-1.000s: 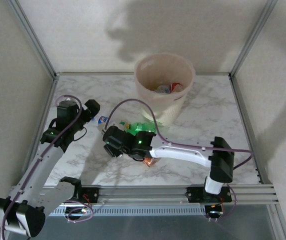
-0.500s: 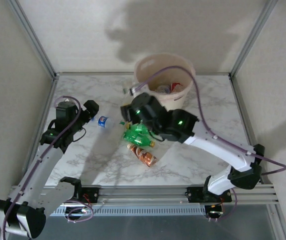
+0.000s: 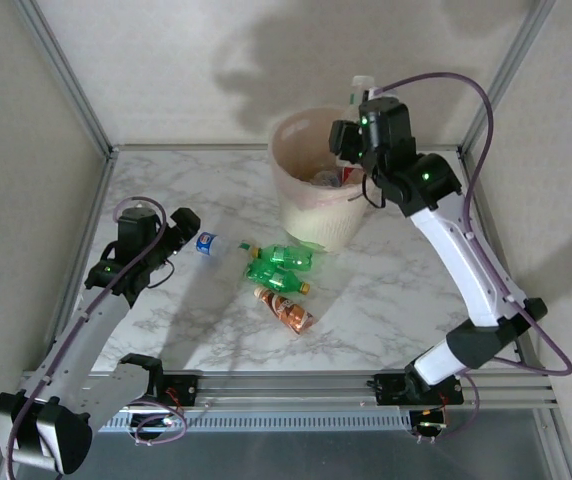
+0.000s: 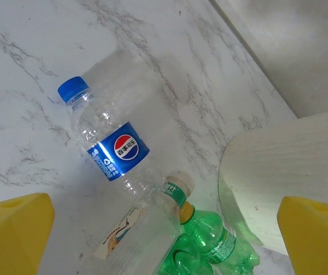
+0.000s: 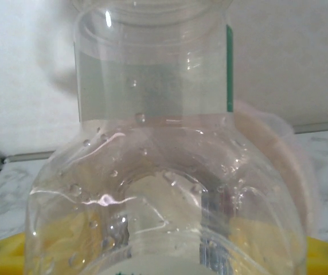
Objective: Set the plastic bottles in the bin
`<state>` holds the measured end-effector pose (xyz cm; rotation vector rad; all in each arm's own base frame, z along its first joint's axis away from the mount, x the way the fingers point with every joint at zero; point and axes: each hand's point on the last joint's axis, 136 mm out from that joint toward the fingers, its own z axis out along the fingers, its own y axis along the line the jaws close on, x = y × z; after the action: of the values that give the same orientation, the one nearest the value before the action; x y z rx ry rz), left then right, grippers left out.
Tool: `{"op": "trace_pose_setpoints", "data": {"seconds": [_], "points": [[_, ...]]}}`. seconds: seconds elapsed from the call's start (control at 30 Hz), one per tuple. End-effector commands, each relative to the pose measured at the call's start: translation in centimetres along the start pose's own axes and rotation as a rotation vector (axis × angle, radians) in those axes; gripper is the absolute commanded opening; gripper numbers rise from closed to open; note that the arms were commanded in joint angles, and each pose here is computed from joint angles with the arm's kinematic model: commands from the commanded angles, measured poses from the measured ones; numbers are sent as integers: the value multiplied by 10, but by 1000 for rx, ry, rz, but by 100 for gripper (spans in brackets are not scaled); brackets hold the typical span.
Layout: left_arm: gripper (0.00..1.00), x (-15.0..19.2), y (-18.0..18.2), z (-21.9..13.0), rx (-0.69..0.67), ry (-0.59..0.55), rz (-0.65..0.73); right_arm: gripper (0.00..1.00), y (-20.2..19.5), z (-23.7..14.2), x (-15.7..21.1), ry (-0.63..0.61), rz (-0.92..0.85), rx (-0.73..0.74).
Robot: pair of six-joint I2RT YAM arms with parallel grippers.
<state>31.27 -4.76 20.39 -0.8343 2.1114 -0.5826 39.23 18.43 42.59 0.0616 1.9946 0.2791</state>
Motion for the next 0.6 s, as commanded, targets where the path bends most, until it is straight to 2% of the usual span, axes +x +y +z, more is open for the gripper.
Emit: {"op": "trace_pose_setpoints", "data": {"seconds": [0.0, 0.27, 0.57], "points": [[100, 3, 6, 4, -5, 10, -10, 58, -7, 20, -10, 18, -6, -21], [99, 8, 11, 10, -13, 20, -14, 57, -33, 77, 10, 106, -18, 54], [100, 9, 13, 12, -17, 22, -19, 67, -55, 97, 19, 132, -17, 120]]}}
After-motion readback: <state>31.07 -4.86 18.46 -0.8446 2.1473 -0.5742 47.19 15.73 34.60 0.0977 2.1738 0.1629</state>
